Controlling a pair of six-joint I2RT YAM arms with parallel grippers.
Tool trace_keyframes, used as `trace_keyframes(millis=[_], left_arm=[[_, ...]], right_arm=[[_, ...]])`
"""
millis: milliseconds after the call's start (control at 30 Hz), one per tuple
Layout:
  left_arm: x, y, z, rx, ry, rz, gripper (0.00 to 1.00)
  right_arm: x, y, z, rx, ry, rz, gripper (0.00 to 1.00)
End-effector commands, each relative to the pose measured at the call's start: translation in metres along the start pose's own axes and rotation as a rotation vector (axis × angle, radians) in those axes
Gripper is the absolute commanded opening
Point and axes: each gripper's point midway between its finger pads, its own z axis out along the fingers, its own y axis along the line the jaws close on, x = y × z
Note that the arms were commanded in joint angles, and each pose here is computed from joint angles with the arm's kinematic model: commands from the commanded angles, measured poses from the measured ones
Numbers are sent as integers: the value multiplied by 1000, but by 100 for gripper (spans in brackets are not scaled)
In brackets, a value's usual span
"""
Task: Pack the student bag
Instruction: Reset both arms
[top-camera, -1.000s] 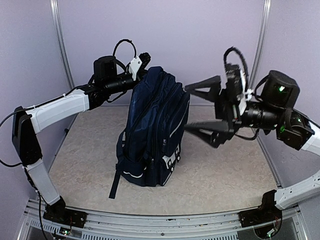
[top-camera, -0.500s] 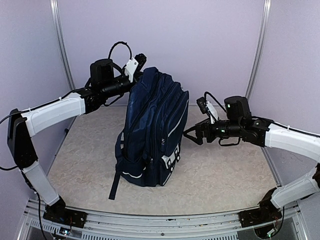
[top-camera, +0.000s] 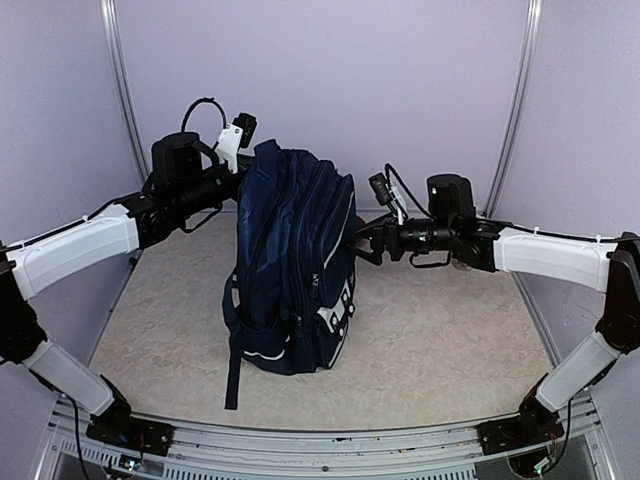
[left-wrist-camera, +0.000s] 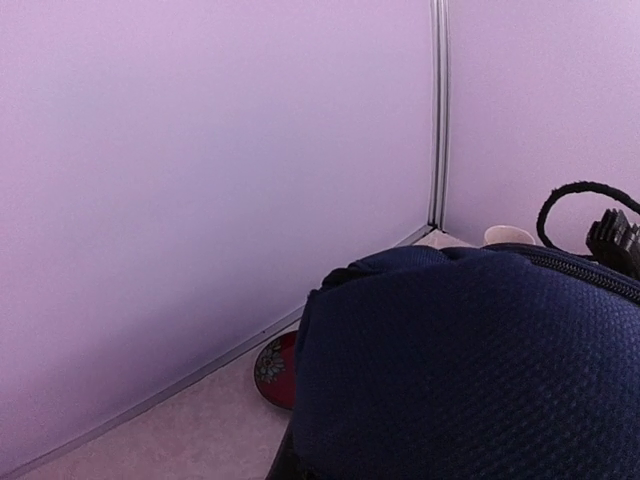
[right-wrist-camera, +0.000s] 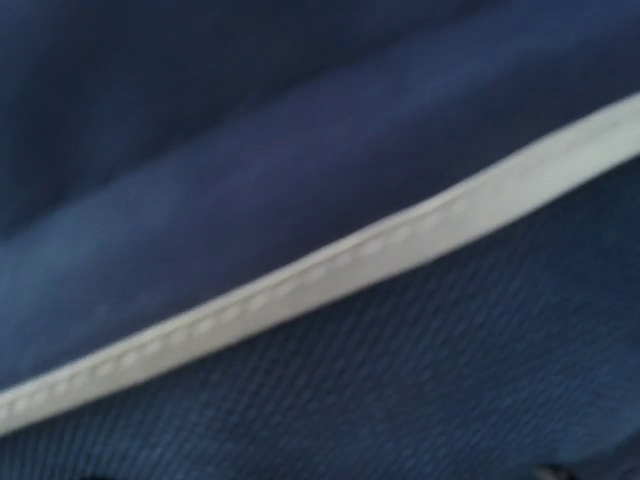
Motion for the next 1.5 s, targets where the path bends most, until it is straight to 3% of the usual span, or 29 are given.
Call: trace_keyframes(millis=[0, 67, 167, 300, 400, 567, 833, 967, 1067, 1167, 1233, 1367, 1467], left_arm=[[46, -16, -13, -5, 163, -78, 0], [46, -23, -18, 0, 166, -76, 0], [44, -17, -23, -15, 161, -75, 35], [40, -9, -29, -33, 204, -52, 74], [38, 7, -42, -107, 221, -22, 92], [44, 36, -59, -205, 259, -18, 98], [48, 80, -82, -311, 260, -50, 99], [58, 107, -95, -388, 269, -100, 99], [61, 131, -115, -468, 227, -163, 99], [66, 168, -151, -598, 156, -249, 99], [78, 183, -171, -643, 130, -294, 99], [101, 202, -203, -740, 105, -334, 99], [125, 211, -216, -799, 141, -338, 99]], right_arm=[[-20, -4, 1, -33, -36, -29, 93], [-22, -6, 0, -38, -35, -23, 93], [-21, -10, 0, -23, -27, -14, 92], [-19, -13, -6, 10, -15, -21, 92], [-21, -11, -14, 32, -29, -37, 92], [-27, -17, -29, 120, -46, -52, 93], [-33, -51, -72, 333, -81, 12, 100], [-35, -77, -104, 466, -103, 66, 100], [-34, -105, -153, 633, -150, 133, 100], [-13, -133, -209, 774, -224, 256, 100], [-1, -137, -234, 777, -286, 310, 100], [33, -152, -265, 878, -314, 382, 100], [64, -171, -282, 978, -316, 522, 100]])
